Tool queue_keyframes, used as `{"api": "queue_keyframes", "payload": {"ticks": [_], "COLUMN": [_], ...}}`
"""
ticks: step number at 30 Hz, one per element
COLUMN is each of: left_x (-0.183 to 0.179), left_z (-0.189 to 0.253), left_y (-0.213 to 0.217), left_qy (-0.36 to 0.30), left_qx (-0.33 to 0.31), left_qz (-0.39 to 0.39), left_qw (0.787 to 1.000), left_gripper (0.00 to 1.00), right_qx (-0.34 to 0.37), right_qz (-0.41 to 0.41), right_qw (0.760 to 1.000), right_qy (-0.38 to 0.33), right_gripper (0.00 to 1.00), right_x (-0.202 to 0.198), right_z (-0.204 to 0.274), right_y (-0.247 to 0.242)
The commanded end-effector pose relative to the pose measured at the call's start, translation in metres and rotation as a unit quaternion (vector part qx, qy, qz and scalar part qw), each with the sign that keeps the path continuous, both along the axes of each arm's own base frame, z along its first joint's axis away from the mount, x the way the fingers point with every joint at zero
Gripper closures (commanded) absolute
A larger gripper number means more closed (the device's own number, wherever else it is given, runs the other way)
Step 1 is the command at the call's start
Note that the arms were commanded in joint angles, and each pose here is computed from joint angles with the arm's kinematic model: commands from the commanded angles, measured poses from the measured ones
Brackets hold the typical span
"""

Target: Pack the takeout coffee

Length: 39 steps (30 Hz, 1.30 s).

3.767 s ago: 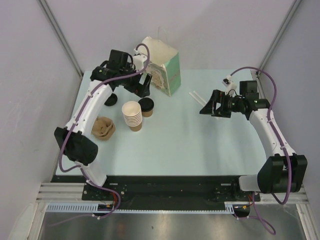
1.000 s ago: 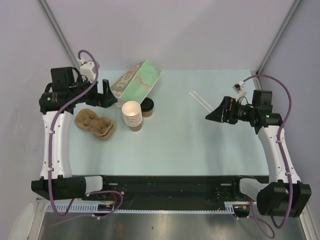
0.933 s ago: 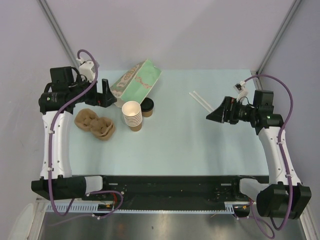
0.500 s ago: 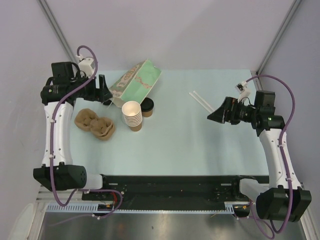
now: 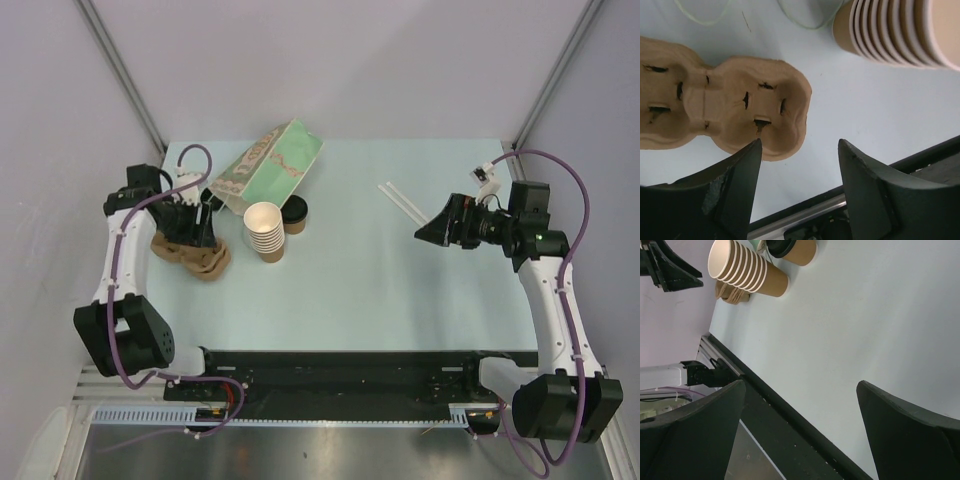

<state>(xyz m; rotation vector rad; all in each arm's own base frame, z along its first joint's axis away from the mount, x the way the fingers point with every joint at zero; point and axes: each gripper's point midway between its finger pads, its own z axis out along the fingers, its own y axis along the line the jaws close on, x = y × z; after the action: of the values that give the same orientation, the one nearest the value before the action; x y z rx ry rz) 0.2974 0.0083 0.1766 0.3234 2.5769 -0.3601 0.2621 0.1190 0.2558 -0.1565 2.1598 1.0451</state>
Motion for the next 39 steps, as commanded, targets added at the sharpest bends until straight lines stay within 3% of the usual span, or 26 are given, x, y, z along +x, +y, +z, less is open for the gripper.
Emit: {"api": "queue_keyframes", "payload": {"ticks": [1, 11, 29, 36, 39], "left_x": [0.0, -0.006, -0.007, -0.006, -0.006], "left_z": [-0.01, -0.046, -0.071, -0.05, -0.028], "left_y": [0.008, 0.003, -0.003, -0.004, -0.004], "left_qy": [-0.02, 0.021, 0.038, 0.017, -0.004], "left_qx": [0.038, 0.029, 0.04, 0.043, 0.049], "left_qz": [-0.041, -0.066, -0.085, -0.088, -0.086], "left_qw": [0.998, 0.997, 0.995, 0.995, 0.995], "left_gripper": [0.32, 0.39, 0.53, 0.75, 0.89], "right_qx": [-0.001, 0.003, 0.006, 0.006, 0.008], "right_qz": [0.002, 0.001, 0.003, 0.002, 0.003], "right_qw": [1.0, 1.0, 1.0, 1.0, 1.0], "right_qy": [-0.01, -0.001, 0.003, 0.002, 0.002], "right_gripper": [0.0, 0.0, 0.0, 0.0, 0.0], "right_x": [0.003, 0.005, 0.008, 0.008, 0.008], "right_z": [0.003, 0.0, -0.002, -0.002, -0.001], "right_y": [-0.001, 0.0, 0.0, 0.0, 0.0]}}
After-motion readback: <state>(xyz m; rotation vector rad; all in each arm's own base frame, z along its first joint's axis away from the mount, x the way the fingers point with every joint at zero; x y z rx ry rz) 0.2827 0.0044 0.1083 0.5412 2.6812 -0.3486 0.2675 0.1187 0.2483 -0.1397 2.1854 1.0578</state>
